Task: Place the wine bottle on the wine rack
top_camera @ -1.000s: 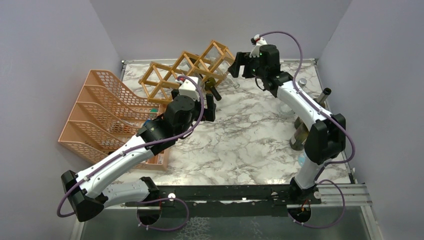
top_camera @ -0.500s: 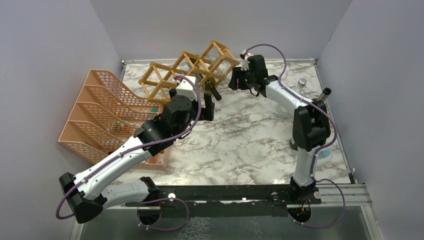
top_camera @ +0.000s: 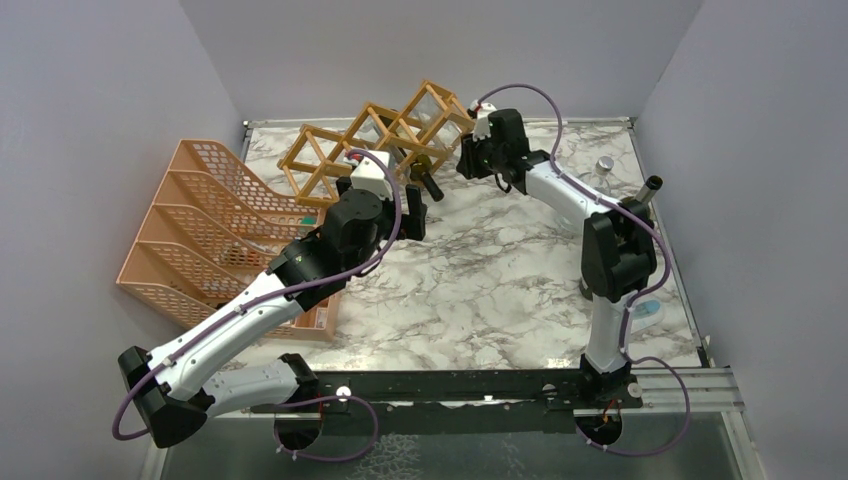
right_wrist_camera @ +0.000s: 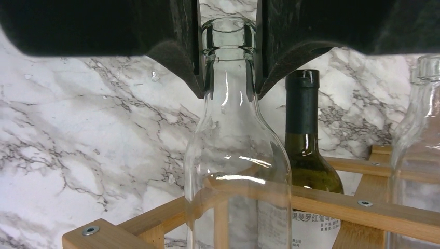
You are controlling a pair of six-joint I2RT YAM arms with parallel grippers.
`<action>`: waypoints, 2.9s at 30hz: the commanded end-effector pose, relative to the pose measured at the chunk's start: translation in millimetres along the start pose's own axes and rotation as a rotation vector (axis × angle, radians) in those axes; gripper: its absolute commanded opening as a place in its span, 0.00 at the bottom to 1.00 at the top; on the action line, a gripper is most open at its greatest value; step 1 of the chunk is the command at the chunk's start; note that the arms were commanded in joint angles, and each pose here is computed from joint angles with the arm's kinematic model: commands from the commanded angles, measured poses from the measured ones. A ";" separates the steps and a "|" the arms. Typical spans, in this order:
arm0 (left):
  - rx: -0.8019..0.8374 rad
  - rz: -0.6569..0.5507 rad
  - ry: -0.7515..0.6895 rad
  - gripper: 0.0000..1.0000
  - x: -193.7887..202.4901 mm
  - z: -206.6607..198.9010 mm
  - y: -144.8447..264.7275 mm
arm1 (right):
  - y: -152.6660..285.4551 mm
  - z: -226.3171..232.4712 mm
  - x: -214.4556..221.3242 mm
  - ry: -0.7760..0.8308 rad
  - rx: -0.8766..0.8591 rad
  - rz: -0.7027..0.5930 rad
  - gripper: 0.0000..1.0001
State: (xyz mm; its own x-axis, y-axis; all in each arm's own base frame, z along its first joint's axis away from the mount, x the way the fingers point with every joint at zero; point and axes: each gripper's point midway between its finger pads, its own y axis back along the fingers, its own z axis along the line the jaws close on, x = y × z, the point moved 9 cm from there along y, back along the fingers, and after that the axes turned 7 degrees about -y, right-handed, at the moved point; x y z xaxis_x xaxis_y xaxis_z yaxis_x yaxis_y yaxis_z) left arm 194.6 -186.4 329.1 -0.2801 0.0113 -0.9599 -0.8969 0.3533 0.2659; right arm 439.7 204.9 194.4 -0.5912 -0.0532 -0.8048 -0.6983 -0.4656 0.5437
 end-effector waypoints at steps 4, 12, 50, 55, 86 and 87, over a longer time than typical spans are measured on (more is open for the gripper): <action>-0.015 -0.002 -0.019 0.99 -1.5 5.8 2.4 | 1.1 -3.8 -6.2 0.182 0.159 -0.080 0.33; -0.031 0.000 -0.021 0.99 -0.6 9.9 3.5 | -1.0 -4.1 -6.6 0.294 0.291 -0.127 0.37; 0.061 -0.148 -0.037 0.99 -24.6 23.9 39.9 | 346.8 5.0 1.0 -0.124 0.669 -0.446 0.87; 0.079 -0.145 -0.039 0.99 -21.4 21.8 37.5 | 372.9 -8.3 17.3 -0.191 0.873 -0.465 0.87; 0.110 -0.104 -0.028 0.99 -13.0 14.2 27.0 | 334.0 -42.4 85.3 -0.323 1.120 -0.417 0.73; 0.109 -0.107 -0.028 0.99 -14.0 14.5 27.5 | 331.8 -45.8 84.8 -0.326 1.121 -0.406 0.72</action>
State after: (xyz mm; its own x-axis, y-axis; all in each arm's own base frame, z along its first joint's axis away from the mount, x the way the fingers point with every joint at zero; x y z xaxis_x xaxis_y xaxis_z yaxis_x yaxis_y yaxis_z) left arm 178.8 -162.0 341.0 -0.1935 0.0204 -0.9809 -0.8818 0.4346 0.1830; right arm 163.6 10.9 296.5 -0.2513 0.2234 -0.9418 -0.7346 0.5895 0.3359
